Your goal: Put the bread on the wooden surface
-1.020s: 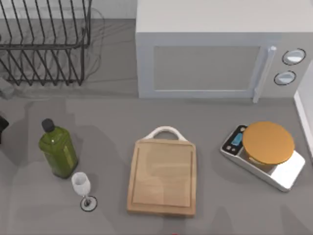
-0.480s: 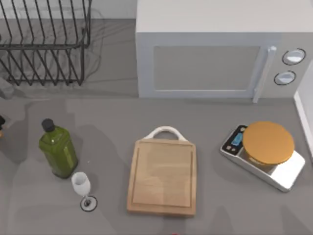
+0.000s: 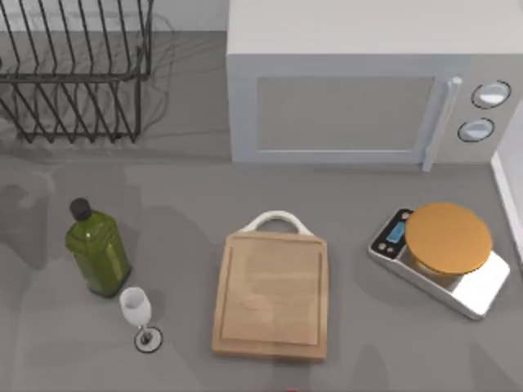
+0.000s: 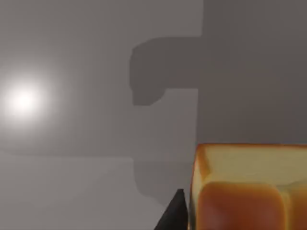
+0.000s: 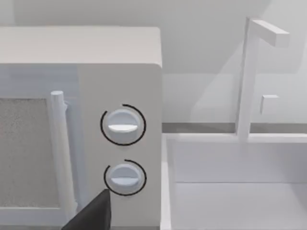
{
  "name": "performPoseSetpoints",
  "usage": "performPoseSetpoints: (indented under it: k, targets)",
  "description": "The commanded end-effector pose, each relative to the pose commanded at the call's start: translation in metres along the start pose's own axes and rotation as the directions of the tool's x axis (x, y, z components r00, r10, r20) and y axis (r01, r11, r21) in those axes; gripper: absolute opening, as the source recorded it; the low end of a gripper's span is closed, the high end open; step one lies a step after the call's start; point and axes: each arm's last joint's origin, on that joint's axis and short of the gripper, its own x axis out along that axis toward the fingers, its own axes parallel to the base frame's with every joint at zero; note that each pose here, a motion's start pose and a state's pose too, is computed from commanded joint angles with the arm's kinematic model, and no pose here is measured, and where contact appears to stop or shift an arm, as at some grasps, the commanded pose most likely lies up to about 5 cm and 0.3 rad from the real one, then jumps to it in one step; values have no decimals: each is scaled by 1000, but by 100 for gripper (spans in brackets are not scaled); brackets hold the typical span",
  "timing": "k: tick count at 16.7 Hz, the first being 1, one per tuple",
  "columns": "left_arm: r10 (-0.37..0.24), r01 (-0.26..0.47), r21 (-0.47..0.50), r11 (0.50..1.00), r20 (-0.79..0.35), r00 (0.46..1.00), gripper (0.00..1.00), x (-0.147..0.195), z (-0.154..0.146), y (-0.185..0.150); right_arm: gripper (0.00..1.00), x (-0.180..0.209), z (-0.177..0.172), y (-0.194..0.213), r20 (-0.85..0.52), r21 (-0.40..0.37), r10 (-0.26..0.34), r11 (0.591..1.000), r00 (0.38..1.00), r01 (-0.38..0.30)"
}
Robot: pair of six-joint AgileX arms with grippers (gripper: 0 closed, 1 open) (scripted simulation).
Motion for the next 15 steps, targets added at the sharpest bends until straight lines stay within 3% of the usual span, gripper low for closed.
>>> performPoseSetpoints:
  k: [4, 7, 12, 15]
  targets:
    - [-37, 37, 0, 999, -30, 999, 0, -39, 0, -2, 100, 0, 0, 0, 0, 0, 0, 1000, 1000, 0]
    - [-18, 18, -1, 1000, -14, 1000, 0, -72, -1, -3, 100, 0, 0, 0, 0, 0, 0, 1000, 1000, 0]
    - [-14, 14, -2, 1000, -12, 1000, 0, -74, -1, -3, 100, 0, 0, 0, 0, 0, 0, 1000, 1000, 0]
    - [-14, 15, 77, 997, -12, 1000, 0, -74, 6, -6, 100, 0, 0, 0, 0, 0, 0, 1000, 1000, 0]
